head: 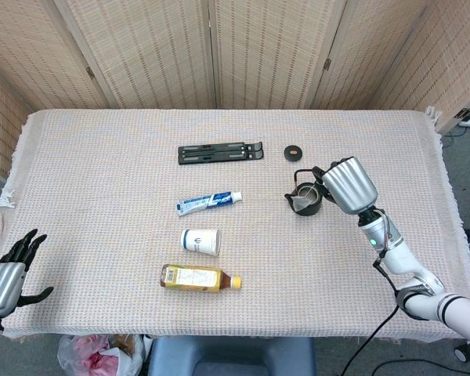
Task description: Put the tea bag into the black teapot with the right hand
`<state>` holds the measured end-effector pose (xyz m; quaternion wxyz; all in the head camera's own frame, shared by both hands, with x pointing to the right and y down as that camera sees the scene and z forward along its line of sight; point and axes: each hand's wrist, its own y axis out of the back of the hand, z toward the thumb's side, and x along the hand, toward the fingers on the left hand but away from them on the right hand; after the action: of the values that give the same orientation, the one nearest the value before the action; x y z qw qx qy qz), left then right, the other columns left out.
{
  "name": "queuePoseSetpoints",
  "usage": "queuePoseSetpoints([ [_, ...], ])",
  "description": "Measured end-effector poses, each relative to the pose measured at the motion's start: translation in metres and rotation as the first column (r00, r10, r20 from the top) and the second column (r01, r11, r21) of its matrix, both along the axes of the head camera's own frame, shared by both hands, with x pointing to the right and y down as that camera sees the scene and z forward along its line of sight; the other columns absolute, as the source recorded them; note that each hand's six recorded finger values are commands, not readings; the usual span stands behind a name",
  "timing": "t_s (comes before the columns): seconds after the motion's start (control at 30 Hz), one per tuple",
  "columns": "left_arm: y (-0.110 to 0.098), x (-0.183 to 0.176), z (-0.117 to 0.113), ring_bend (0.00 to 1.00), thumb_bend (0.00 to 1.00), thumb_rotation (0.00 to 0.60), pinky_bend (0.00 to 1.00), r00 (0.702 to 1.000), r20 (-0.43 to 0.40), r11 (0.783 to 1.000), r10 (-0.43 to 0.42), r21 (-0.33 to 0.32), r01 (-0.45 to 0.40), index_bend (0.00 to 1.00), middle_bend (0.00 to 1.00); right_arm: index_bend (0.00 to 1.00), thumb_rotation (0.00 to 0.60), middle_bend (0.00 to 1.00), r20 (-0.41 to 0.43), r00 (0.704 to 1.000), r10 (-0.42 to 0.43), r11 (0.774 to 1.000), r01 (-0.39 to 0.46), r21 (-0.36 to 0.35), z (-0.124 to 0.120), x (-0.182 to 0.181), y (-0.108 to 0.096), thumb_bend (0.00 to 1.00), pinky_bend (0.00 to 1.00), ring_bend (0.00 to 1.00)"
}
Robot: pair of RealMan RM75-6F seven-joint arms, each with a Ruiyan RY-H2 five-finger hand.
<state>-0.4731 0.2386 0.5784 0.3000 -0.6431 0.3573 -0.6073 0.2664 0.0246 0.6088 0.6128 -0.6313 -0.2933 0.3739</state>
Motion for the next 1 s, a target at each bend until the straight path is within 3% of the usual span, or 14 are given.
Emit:
queuePoseSetpoints([
  [1.0, -0.005, -0.002, 0.008, 0.11, 0.23, 0.600, 0.32, 1.000, 0.012, 1.000, -0.017, -0.023, 0.017, 0.00, 0.00, 0.67, 0.600, 1.00, -0.024, 0.999, 0.031, 0.999, -0.032, -0.037, 0.022, 0.012, -0.012, 0.30, 0.93, 0.89],
])
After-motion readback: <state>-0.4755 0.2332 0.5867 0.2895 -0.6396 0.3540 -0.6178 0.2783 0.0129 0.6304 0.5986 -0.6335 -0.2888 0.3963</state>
